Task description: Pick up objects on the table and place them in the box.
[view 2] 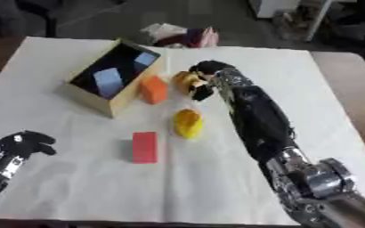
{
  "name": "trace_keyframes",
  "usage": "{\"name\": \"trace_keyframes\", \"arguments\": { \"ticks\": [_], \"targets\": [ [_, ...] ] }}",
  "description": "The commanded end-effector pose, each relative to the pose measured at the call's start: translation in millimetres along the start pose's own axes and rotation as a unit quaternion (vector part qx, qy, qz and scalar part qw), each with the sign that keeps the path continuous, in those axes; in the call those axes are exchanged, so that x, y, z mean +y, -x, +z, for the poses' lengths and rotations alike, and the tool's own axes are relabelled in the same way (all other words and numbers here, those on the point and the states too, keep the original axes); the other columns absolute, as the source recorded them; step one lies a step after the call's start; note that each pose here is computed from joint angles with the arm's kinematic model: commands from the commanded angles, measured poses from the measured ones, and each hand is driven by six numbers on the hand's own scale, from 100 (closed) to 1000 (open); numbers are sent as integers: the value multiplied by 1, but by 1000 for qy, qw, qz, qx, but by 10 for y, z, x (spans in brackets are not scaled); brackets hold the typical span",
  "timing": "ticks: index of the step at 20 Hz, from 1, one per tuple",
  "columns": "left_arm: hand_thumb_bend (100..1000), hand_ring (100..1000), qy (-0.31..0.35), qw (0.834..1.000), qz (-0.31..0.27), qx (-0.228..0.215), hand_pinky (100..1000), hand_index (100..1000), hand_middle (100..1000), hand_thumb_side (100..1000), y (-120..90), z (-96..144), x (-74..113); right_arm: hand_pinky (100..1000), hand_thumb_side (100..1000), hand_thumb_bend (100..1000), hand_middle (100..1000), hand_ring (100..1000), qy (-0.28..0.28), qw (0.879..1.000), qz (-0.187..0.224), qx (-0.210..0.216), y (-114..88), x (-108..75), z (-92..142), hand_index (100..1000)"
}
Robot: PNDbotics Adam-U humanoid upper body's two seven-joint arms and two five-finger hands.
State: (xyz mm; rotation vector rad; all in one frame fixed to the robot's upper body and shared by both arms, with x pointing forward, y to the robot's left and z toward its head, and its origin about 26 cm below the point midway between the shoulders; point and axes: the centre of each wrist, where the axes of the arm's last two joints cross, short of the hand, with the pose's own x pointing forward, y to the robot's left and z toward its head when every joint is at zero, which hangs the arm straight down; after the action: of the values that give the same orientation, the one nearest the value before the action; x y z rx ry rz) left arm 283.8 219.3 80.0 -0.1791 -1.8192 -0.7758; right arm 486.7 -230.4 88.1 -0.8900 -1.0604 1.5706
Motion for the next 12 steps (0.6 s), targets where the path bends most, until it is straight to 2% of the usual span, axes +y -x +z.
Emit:
{"name": "trace_keyframes", "arguments": {
  "ticks": [1, 2, 4, 6, 8, 10, 12],
  "targets": [
    [100, 659, -3, 1000, -9, -7, 823, 743, 671, 755, -49, -7, 47, 852, 301, 100, 716, 829, 3, 1000, -5, -26, -92, -12, -22, 871],
    [100, 659, -3, 1000, -9, -8, 823, 743, 671, 756, -49, -7, 46, 844, 256, 100, 672, 812, 10, 999, -9, -34, -116, -24, -22, 833],
    [100, 659, -3, 1000, -9, -7, 823, 743, 671, 755, -48, -7, 47, 818, 107, 100, 538, 760, 29, 998, -17, -44, -149, -55, -18, 708],
    [100, 658, -3, 1000, -9, -8, 823, 743, 671, 754, -50, -9, 48, 779, 100, 100, 404, 686, 63, 997, -24, -43, -169, -96, -9, 562],
    [100, 658, -3, 1000, -9, -8, 823, 743, 671, 755, -50, -10, 48, 749, 100, 100, 307, 620, 101, 994, -33, -38, -175, -129, 0, 465],
    [100, 658, -3, 1000, -9, -8, 823, 743, 671, 753, -49, -9, 50, 731, 100, 100, 255, 583, 140, 989, -43, -32, -169, -186, 12, 419],
    [100, 658, -3, 1000, -9, -8, 823, 743, 671, 753, -51, -10, 52, 728, 100, 100, 246, 575, 171, 983, -56, -33, -156, -274, 29, 413]
  ]
}}
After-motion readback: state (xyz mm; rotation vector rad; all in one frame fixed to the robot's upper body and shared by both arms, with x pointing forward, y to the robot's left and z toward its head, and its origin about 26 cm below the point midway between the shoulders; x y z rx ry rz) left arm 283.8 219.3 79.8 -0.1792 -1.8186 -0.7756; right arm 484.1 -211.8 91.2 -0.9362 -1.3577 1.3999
